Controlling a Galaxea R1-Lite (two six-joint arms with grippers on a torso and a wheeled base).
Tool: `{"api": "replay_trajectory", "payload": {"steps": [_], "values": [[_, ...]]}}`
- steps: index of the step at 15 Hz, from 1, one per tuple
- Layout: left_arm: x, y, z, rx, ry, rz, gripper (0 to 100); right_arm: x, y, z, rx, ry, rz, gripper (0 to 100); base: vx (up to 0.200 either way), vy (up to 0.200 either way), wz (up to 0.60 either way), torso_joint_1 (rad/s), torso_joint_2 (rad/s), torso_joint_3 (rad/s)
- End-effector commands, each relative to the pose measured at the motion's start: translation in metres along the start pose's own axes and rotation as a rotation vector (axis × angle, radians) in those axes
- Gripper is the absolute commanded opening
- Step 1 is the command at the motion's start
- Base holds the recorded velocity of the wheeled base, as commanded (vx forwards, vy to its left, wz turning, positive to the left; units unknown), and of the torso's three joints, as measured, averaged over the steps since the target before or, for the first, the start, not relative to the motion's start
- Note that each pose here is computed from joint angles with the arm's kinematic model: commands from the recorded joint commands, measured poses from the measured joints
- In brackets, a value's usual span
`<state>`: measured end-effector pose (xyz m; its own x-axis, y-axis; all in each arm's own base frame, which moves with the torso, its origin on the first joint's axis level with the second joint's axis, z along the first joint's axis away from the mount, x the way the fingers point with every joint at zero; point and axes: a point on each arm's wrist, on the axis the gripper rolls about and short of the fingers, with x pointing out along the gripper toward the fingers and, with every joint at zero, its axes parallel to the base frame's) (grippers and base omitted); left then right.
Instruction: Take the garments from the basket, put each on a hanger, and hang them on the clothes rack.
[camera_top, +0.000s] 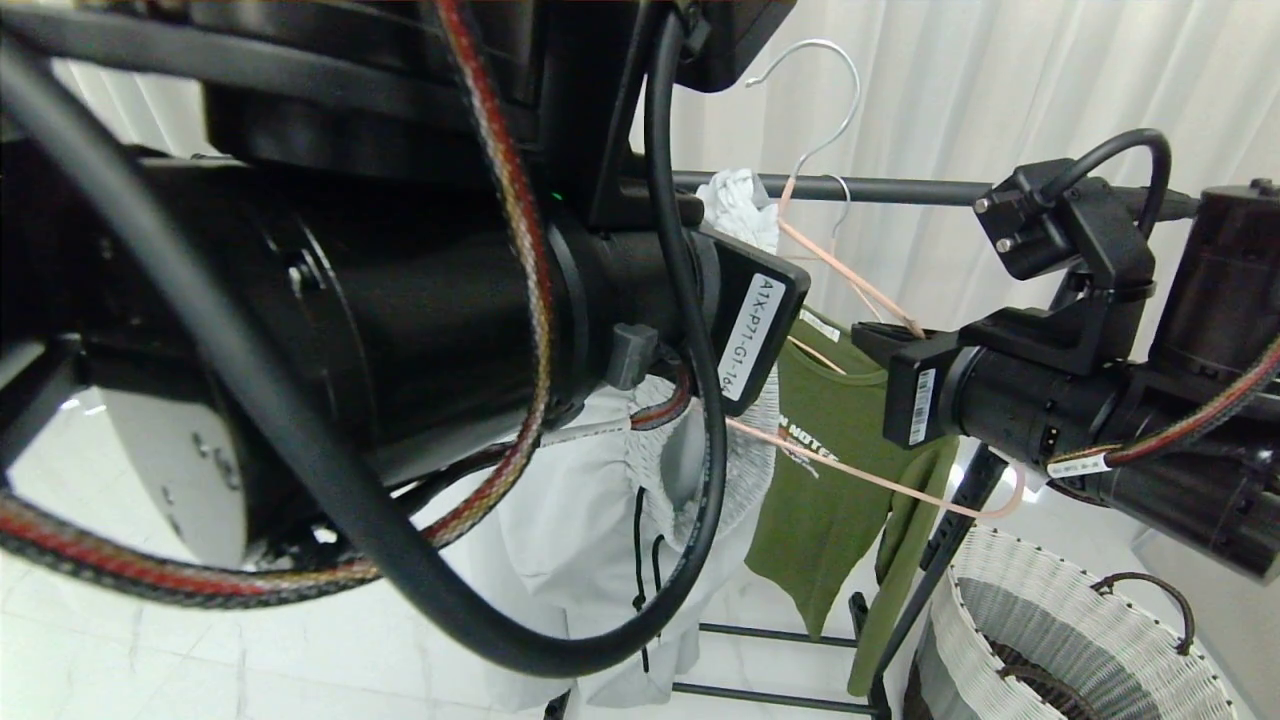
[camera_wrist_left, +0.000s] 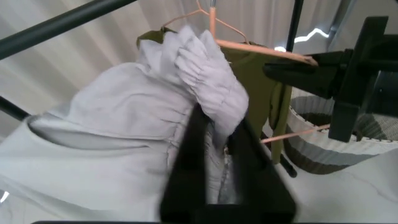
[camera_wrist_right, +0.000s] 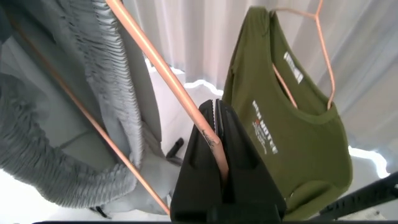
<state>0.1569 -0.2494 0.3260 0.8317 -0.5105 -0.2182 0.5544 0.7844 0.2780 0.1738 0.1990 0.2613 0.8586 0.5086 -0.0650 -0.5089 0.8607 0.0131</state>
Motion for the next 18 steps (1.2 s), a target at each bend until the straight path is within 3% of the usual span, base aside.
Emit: {"api": "replay_trajectory", "payload": {"steps": [1, 5, 10, 15, 18], "values": [[-0.002, 0.001, 0.000, -0.002, -0.003, 0.001, 100, -0.001, 0.000, 0.003, -0.003, -0.020, 0.004, 0, 0.000, 0.000, 0.00, 0.000, 0.00, 0.000], [-0.002, 0.001, 0.001, -0.007, -0.004, 0.001, 100, -0.001, 0.000, 0.008, -0.015, -0.087, 0.004, 0, 0.000, 0.000, 0.00, 0.000, 0.00, 0.000], [-0.009, 0.004, -0.005, -0.003, 0.007, -0.001, 100, -0.001, -0.001, 0.011, -0.027, -0.111, -0.004, 0, 0.000, 0.000, 0.00, 0.000, 0.00, 0.000], [-0.042, 0.015, -0.008, -0.004, -0.027, -0.013, 100, 0.003, -0.017, 0.013, -0.048, -0.119, -0.064, 0, 0.000, 0.000, 0.00, 0.000, 0.00, 0.000], [-0.060, 0.021, -0.021, 0.005, -0.020, -0.022, 100, 0.003, -0.019, 0.013, -0.056, -0.120, -0.071, 0, 0.000, 0.000, 0.00, 0.000, 0.00, 0.000]]}}
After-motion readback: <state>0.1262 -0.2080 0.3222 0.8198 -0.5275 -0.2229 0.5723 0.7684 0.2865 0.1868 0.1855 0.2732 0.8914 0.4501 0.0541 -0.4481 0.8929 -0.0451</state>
